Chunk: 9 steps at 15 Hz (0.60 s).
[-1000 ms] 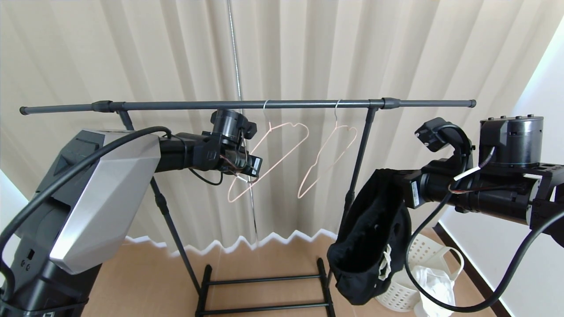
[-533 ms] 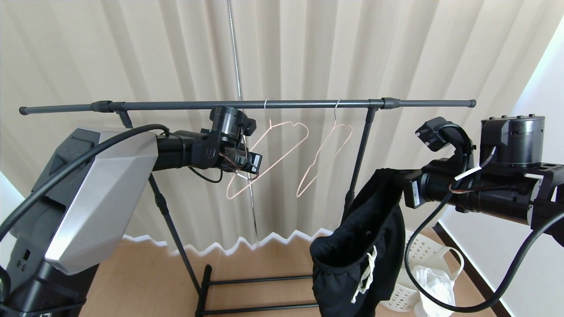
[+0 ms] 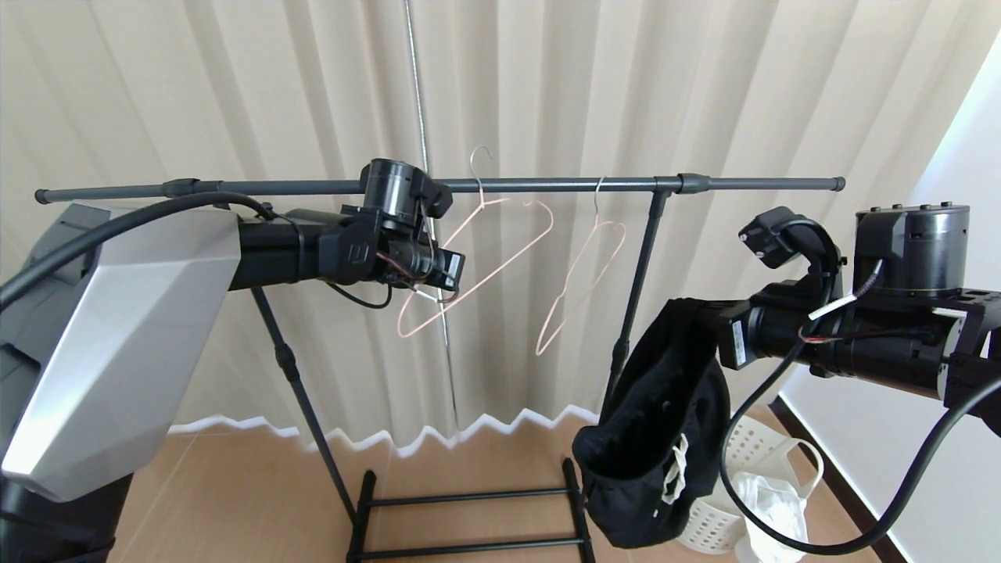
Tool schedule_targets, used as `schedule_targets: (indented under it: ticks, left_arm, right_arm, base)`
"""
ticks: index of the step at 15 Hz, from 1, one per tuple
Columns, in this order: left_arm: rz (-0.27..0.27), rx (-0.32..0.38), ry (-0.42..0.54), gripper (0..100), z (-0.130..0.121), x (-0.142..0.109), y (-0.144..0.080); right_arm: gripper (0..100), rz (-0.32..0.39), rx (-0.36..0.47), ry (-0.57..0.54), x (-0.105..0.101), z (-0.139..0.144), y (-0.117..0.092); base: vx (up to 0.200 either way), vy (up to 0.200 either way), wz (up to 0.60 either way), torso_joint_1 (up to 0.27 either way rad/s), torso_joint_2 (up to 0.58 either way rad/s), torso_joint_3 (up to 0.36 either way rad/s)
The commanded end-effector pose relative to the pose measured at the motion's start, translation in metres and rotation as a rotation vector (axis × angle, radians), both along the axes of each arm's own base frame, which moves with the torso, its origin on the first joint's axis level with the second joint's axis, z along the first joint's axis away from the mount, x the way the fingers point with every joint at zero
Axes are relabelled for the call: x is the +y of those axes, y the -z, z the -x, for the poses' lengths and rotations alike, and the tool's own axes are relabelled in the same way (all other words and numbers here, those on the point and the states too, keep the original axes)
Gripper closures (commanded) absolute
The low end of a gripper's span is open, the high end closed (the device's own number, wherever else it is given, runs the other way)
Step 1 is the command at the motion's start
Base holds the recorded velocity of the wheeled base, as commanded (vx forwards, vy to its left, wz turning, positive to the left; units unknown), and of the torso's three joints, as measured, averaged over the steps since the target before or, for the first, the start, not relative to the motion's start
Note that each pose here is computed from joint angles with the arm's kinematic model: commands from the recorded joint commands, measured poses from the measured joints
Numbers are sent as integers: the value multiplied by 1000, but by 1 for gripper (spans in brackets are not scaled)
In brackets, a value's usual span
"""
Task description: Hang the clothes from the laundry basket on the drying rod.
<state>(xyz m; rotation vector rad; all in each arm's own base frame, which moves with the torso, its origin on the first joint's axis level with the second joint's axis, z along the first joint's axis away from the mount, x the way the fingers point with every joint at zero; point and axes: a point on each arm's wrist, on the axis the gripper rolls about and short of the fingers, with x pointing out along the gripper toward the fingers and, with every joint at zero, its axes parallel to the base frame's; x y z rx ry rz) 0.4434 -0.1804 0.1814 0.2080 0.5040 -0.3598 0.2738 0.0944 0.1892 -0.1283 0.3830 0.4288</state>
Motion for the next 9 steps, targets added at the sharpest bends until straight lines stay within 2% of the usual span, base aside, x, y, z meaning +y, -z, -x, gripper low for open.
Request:
schedule_targets:
  ticks: [1,6,9]
  left_arm:
    - [-1,2,7,100,12,1,-9]
    - [-3,8,21,100,29,3,-19]
    - [-2,-11,28,100,47,10,-28]
  right_arm:
    - [100,0,0,-1,0,0,0]
    - [100,0,0,-1,0,0,0]
    - [100,-1,-3,-3,0,1,-1]
  base:
    - [0,0,0,0,0,0]
    - [0,0,0,0,0,0]
    - [0,0,0,0,0,0]
